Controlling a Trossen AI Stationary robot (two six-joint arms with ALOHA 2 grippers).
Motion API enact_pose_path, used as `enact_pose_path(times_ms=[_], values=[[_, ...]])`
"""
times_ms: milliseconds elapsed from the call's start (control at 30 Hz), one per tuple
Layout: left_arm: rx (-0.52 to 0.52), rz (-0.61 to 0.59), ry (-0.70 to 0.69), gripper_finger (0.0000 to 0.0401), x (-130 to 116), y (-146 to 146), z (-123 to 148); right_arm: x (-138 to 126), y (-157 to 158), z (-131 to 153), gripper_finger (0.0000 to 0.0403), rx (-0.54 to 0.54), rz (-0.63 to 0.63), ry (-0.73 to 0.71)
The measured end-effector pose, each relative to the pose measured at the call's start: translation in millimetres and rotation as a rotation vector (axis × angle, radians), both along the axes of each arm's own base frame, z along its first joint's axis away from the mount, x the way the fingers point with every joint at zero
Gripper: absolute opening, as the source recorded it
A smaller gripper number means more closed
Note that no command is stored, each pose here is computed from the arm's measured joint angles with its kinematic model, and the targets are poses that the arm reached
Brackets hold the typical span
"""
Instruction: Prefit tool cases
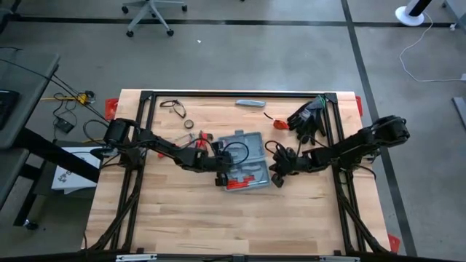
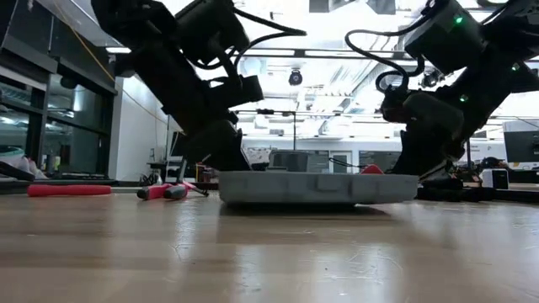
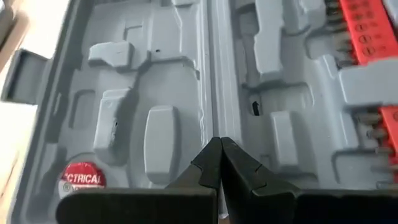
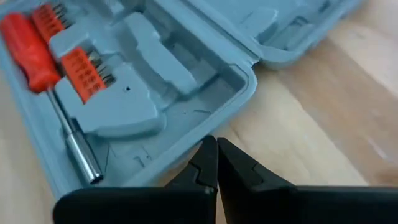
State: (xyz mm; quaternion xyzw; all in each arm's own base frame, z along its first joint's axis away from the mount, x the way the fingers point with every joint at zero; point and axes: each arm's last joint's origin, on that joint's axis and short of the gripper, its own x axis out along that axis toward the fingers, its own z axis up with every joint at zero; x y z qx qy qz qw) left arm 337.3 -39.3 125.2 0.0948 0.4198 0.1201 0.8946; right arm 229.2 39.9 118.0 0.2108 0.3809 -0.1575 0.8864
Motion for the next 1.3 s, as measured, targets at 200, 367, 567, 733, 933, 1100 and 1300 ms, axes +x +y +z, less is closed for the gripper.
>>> enact_pose_path(times_ms=[200, 367, 567, 733, 933, 1100, 1300], values=[[0.004, 0.001, -0.023, 0.0000, 1.3, -1.0, 1.6, 1.9, 10.6, -10.4, 0.0000, 0.025, -0.006, 0.007], [-0.006, -0.010, -0.025, 0.0000, 1.4, -2.2, 2.2, 1.5, 21.6, -20.6, 0.0000, -0.017, -0.057, 0.007], [0.016, -0.019, -0.039, 0.0000, -7.7, -6.8, 23.6, -4.8, 31.7, -21.7, 0.0000, -0.136, -0.129, -0.027], [0.014, 0.007, -0.081, 0.0000, -22.7, -3.2, 59.5, -7.2, 31.8, -22.4, 0.0000, -0.165, -0.154, -0.021], [0.130, 0.170, -0.047, 0.0000, -50.2, 10.2, 86.2, -7.7, 31.3, -22.4, 0.0000, -0.182, -0.152, -0.017], [0.156, 0.311, 0.013, 0.0000, -65.0, 34.2, 92.1, -7.9, 31.2, -22.5, 0.0000, -0.195, -0.139, -0.011], [0.147, 0.410, 0.116, 0.0001, -74.8, 68.8, 81.7, -8.0, 31.3, -22.5, 0.0000, -0.201, -0.132, -0.008]])
